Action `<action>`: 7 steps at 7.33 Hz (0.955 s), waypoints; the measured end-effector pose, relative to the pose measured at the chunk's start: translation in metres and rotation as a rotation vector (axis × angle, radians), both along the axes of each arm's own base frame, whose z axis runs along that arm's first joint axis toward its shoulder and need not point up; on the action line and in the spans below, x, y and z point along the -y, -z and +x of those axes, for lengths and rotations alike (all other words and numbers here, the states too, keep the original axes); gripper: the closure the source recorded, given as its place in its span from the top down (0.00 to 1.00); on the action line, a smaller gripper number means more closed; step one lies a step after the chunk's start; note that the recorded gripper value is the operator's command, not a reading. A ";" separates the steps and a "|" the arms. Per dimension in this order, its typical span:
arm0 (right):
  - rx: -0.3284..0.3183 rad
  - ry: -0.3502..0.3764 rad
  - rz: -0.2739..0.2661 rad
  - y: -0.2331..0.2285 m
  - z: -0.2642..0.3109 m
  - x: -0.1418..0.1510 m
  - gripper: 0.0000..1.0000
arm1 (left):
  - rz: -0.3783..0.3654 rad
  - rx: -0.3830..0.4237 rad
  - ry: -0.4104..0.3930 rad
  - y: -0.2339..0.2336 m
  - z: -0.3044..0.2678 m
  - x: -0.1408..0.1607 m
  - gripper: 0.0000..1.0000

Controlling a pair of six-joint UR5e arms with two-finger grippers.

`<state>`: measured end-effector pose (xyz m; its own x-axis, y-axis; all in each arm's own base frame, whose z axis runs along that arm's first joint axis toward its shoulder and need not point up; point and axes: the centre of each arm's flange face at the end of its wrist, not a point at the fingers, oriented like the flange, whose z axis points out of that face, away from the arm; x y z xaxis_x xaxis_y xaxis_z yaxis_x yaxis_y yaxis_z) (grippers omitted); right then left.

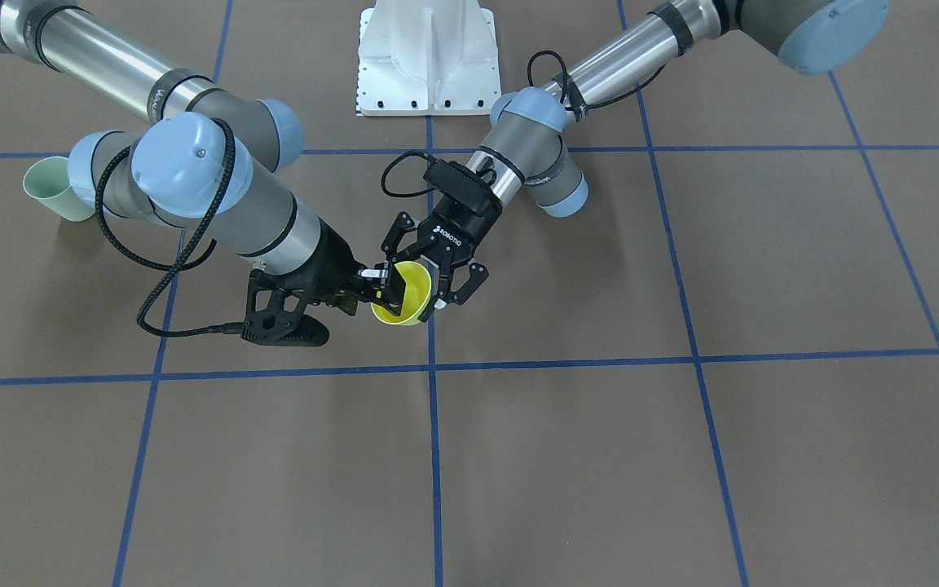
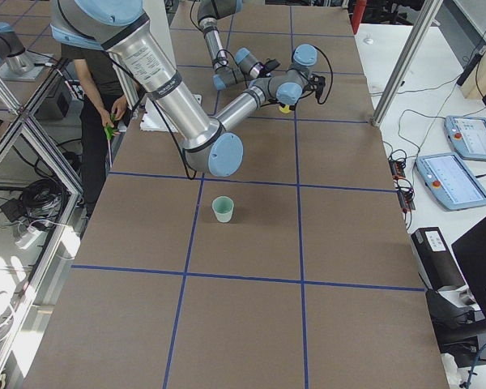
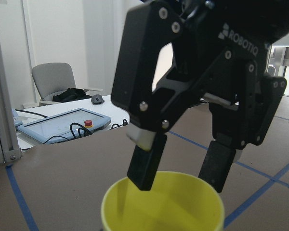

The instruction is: Transfer and stack yellow cup on green cup

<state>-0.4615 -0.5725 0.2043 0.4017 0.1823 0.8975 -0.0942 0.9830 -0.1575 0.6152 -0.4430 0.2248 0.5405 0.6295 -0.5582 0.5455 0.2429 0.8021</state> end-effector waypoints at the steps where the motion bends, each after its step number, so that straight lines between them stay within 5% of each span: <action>1: 0.001 0.003 0.006 0.001 0.000 -0.001 0.63 | 0.004 0.007 0.001 0.000 0.001 0.000 0.57; 7: -0.008 0.025 0.036 -0.003 -0.010 -0.012 0.59 | 0.058 0.080 0.014 -0.004 0.003 -0.004 0.57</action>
<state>-0.4718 -0.5603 0.2074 0.4129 0.1402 0.8999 -0.0708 0.9900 -0.1218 0.6183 -0.4392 0.2290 0.5907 0.6514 -0.4763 0.4825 0.1880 0.8555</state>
